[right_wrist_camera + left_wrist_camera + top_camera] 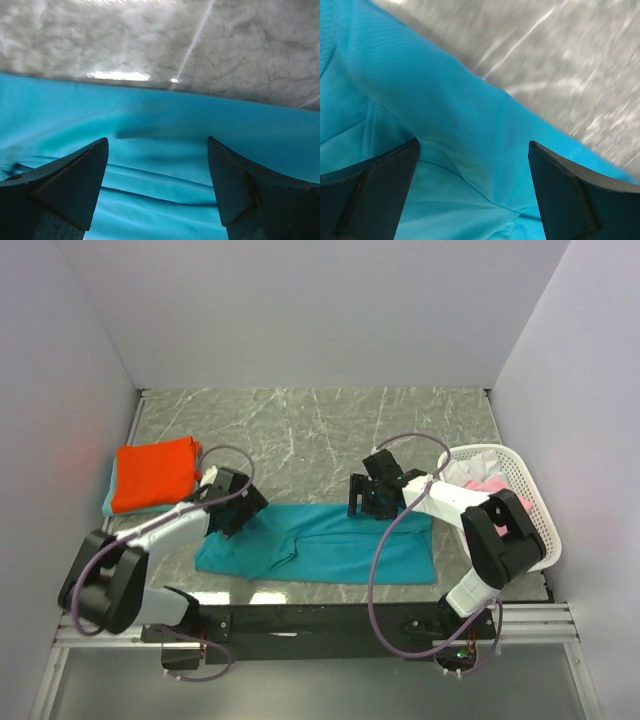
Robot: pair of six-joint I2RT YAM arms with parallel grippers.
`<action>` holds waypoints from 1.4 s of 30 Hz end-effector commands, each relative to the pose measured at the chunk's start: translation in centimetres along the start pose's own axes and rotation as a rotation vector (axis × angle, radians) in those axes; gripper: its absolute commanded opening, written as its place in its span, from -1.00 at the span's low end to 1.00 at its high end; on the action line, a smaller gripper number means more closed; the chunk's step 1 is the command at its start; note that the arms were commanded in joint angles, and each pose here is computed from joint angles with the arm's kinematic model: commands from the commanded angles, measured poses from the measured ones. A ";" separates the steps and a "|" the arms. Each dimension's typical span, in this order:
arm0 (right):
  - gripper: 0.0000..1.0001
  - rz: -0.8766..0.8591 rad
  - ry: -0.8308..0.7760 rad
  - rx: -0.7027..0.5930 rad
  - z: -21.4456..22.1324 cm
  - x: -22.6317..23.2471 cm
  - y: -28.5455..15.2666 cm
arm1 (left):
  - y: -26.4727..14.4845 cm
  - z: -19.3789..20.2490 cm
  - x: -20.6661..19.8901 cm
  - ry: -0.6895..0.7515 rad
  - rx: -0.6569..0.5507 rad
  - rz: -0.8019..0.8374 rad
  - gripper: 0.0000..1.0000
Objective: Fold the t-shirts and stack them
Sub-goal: Fold the tshirt
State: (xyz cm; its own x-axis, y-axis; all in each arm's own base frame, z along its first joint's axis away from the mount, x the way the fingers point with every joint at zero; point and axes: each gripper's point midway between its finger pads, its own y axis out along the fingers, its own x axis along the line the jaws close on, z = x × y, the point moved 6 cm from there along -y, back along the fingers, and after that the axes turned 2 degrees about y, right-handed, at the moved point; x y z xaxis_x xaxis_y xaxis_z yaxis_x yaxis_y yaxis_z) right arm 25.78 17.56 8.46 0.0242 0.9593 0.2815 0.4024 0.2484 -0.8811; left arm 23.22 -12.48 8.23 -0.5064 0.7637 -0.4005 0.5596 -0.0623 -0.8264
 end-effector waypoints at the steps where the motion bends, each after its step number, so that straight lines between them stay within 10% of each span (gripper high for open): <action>1: 0.73 0.031 0.030 0.012 1.1 -0.9 0.9 | 3.3 0.2 1.0 0.043 0.066 -0.082 0.99; 9: 0.72 -0.008 0.015 0.069 9.0 -2.7 -0.5 | 13.4 -5.2 -8.1 0.119 0.092 -0.202 0.99; 19: 0.73 -0.229 -0.187 0.198 18.3 3.1 -2.5 | 18.9 -7.8 -22.6 0.213 0.070 0.038 0.99; 42: 0.84 -0.206 -0.245 -0.048 14.9 6.5 -8.9 | 18.4 -9.9 -27.3 0.208 0.067 0.302 0.99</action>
State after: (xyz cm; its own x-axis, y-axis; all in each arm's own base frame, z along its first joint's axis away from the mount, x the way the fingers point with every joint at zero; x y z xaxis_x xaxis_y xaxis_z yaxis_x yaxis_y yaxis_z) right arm 8.26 24.44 9.98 -0.3150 0.8879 0.3354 0.3387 0.4353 -0.8342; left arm 53.75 -27.84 9.57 -0.2148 0.8227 -0.5263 0.6341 -0.2924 -0.7158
